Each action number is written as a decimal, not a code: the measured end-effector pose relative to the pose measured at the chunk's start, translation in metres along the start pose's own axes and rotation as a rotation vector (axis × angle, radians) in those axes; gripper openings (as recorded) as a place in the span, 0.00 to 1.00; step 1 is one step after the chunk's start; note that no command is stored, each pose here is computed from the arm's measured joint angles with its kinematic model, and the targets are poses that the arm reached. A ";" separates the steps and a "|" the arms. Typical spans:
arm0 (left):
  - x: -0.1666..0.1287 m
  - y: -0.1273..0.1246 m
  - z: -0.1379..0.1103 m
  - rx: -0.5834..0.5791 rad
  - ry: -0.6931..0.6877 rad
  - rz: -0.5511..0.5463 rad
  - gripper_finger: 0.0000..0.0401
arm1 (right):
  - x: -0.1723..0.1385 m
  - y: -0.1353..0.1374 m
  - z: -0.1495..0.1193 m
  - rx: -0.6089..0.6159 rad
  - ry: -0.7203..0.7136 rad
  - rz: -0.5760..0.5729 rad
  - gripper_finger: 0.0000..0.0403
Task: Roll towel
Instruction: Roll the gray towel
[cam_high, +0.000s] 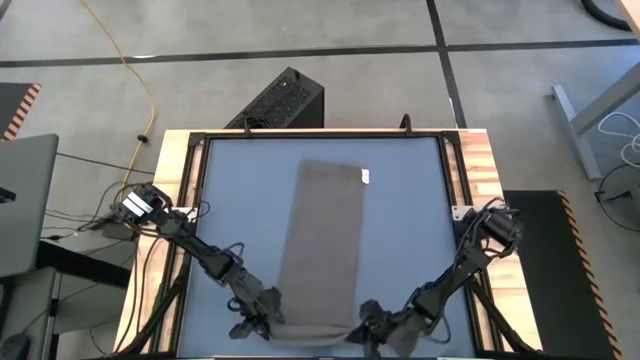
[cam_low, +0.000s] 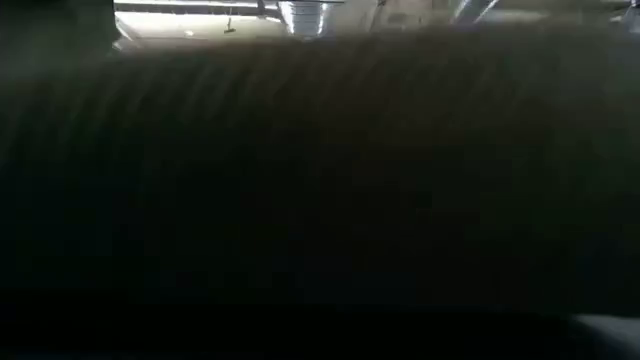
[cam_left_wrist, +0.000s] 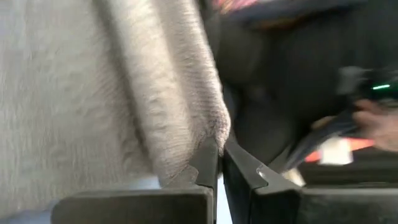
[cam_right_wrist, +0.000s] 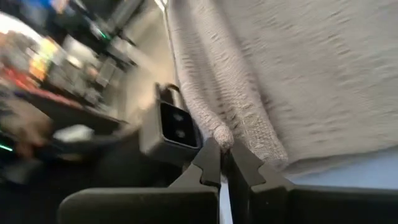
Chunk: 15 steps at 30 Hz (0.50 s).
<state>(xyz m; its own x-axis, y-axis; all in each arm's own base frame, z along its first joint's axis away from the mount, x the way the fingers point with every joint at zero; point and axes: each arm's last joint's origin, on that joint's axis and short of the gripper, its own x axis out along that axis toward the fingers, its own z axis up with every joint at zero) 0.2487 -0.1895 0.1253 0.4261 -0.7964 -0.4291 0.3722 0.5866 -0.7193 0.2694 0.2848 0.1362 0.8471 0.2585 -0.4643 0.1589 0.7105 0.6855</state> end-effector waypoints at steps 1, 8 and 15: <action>-0.002 -0.002 0.001 0.022 -0.043 -0.044 0.00 | -0.005 -0.004 0.000 0.045 -0.017 0.026 0.05; -0.032 0.018 -0.034 -0.131 -0.298 0.006 0.00 | -0.014 -0.038 -0.001 0.289 -0.034 0.050 0.05; -0.028 0.023 -0.040 -0.188 -0.238 0.107 0.00 | -0.004 -0.051 0.014 0.319 0.094 -0.018 0.05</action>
<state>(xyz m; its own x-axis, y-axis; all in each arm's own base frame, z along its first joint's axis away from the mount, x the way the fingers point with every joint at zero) 0.2118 -0.1600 0.0990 0.6436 -0.6623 -0.3836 0.1654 0.6097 -0.7752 0.2653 0.2383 0.1109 0.7947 0.3177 -0.5172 0.3367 0.4781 0.8112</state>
